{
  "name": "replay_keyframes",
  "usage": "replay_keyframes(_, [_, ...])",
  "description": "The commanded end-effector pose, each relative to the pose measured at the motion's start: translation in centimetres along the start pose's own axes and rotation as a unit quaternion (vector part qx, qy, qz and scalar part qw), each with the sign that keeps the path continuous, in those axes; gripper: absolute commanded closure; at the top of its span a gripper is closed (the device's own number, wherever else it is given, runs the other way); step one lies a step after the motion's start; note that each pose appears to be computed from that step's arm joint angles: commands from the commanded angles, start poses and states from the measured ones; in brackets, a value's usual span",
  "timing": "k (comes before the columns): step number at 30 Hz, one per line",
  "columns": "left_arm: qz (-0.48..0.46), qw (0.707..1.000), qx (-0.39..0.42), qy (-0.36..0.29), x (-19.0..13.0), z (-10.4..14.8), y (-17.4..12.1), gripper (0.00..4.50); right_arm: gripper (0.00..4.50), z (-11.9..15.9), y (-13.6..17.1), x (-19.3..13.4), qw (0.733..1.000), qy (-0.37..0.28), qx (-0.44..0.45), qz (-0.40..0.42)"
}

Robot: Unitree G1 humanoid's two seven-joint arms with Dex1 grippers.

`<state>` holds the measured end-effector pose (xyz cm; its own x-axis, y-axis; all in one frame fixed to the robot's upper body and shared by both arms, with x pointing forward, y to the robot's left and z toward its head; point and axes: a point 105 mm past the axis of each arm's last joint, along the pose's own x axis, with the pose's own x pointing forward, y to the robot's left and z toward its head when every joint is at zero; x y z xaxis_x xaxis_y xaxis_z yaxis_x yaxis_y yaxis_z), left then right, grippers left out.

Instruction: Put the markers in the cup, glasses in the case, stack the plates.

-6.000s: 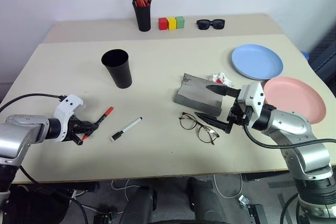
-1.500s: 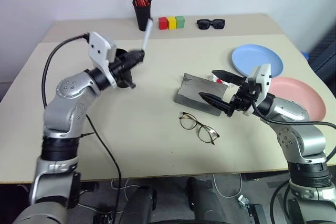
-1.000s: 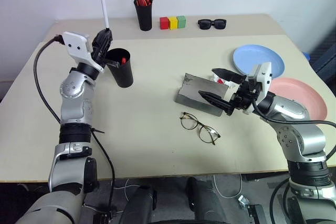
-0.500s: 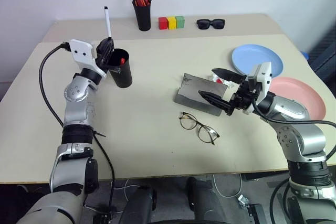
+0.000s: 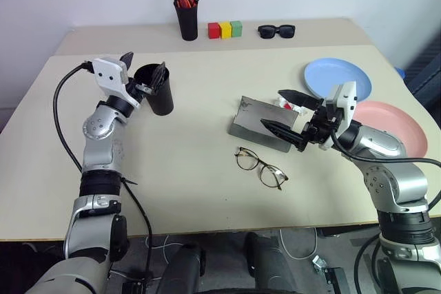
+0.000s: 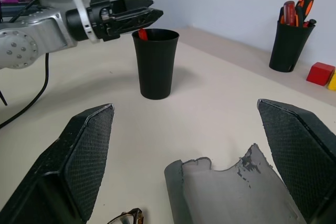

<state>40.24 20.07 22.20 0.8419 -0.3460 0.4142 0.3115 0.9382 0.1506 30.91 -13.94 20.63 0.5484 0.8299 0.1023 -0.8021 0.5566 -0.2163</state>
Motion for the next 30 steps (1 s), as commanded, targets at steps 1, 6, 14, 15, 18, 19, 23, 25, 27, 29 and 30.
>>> replay_keyframes(1, [-0.068,0.997,-0.032,-0.034,-0.1,3.0,-1.1,0.06,0.00,1.0,-0.3,-0.3,1.000,-0.002,-0.024,0.001])
replay_keyframes(6, [-0.244,0.966,-0.089,0.016,-2.7,3.7,-4.5,0.06,0.00,0.1,-1.0,-0.5,0.999,0.032,-0.030,-0.010])
replay_keyframes(14, [-0.339,0.935,-0.083,0.058,-3.4,2.3,-8.4,0.06,0.00,-0.5,-0.9,0.0,0.999,0.045,-0.028,-0.012])
replay_keyframes(15, [-0.351,0.930,-0.088,0.065,-3.4,1.9,-9.0,0.06,0.00,-0.9,-1.0,-0.1,0.998,0.058,-0.029,-0.012])
replay_keyframes(18, [-0.370,0.917,-0.133,0.067,-4.1,2.3,-9.4,0.06,0.00,-2.7,-1.7,-0.1,0.992,0.118,-0.010,-0.031])
replay_keyframes(19, [-0.371,0.917,-0.134,0.066,-4.4,2.3,-9.2,0.06,0.00,-3.2,-1.9,0.0,0.991,0.132,-0.006,-0.037])
replay_keyframes(23, [-0.373,0.916,-0.124,0.076,-5.2,1.8,-8.9,0.06,0.00,-5.1,-1.6,1.0,0.982,0.186,0.016,-0.032])
replay_keyframes(25, [-0.382,0.910,-0.137,0.079,-5.7,2.2,-9.1,0.06,0.00,-5.9,-1.5,1.5,0.977,0.207,0.035,-0.022])
replay_keyframes(27, [-0.385,0.908,-0.142,0.083,-6.2,2.5,-9.1,0.06,0.00,-6.5,-1.2,1.7,0.973,0.228,0.044,-0.005])
replay_keyframes(29, [-0.381,0.910,-0.143,0.082,-6.4,2.6,-9.1,0.06,0.00,-6.9,-1.3,1.8,0.970,0.241,0.045,0.003])
replay_keyframes(30, [-0.378,0.911,-0.143,0.083,-6.5,2.6,-9.2,0.06,0.00,-7.0,-1.6,1.9,0.968,0.247,0.045,0.003])
